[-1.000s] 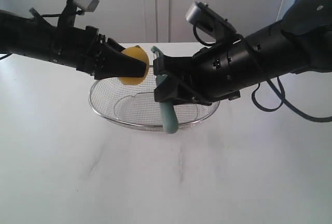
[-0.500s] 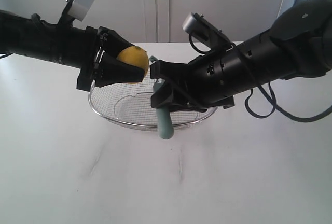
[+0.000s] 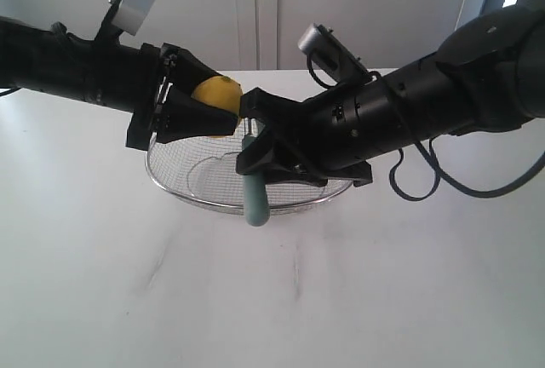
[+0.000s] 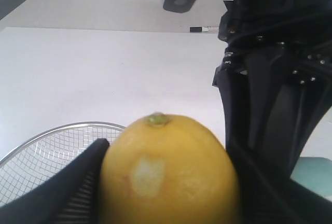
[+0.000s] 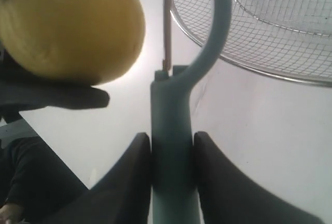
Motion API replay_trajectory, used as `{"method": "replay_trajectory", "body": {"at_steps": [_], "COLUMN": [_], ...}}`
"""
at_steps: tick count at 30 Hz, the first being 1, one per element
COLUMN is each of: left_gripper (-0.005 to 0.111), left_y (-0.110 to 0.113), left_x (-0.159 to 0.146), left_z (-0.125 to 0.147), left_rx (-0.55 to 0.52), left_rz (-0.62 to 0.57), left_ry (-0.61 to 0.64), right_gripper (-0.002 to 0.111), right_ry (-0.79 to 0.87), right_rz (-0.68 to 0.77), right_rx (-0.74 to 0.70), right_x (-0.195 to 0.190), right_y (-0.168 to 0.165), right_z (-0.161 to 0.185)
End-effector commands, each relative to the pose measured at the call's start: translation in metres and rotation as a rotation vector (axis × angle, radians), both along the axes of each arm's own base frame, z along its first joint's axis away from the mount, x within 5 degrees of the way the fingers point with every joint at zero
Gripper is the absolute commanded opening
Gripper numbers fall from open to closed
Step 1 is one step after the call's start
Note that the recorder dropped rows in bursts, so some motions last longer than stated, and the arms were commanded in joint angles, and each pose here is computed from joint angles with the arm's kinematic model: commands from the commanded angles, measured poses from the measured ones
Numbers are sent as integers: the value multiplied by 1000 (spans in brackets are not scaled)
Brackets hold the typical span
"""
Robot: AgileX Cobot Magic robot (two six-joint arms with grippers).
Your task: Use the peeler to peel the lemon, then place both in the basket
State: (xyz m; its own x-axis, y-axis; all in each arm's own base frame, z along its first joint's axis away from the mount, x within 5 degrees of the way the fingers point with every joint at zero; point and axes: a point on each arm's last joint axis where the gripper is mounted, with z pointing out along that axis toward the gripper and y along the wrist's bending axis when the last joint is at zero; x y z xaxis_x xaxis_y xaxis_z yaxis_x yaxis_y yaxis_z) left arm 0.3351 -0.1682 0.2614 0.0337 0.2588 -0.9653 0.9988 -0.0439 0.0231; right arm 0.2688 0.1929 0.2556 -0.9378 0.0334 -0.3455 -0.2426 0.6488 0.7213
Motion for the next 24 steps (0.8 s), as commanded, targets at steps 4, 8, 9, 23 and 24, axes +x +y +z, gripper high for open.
{"method": "replay_trajectory", "body": {"at_steps": [4, 8, 9, 23, 24], "left_gripper": [0, 0, 0, 0, 0], "left_y": [0, 0, 0, 1, 1], "left_x": [-2, -2, -2, 3, 4], "left_z": [7, 7, 7, 5, 4], "left_rx": [-33, -32, -30, -4, 2], "left_rz": [1, 4, 9, 65, 80], "left_ry": [-7, -6, -7, -11, -2], "right_gripper": [0, 0, 0, 0, 0], "right_ry": [-62, -124, -133, -173, -163], "right_rz": [-49, -85, -85, -63, -67], "right_rx": [21, 33, 38, -5, -7], "right_x": [-1, -3, -4, -8, -7], "right_y": [-3, -8, -8, -12, -12], "right_z": [14, 28, 31, 36, 34]}}
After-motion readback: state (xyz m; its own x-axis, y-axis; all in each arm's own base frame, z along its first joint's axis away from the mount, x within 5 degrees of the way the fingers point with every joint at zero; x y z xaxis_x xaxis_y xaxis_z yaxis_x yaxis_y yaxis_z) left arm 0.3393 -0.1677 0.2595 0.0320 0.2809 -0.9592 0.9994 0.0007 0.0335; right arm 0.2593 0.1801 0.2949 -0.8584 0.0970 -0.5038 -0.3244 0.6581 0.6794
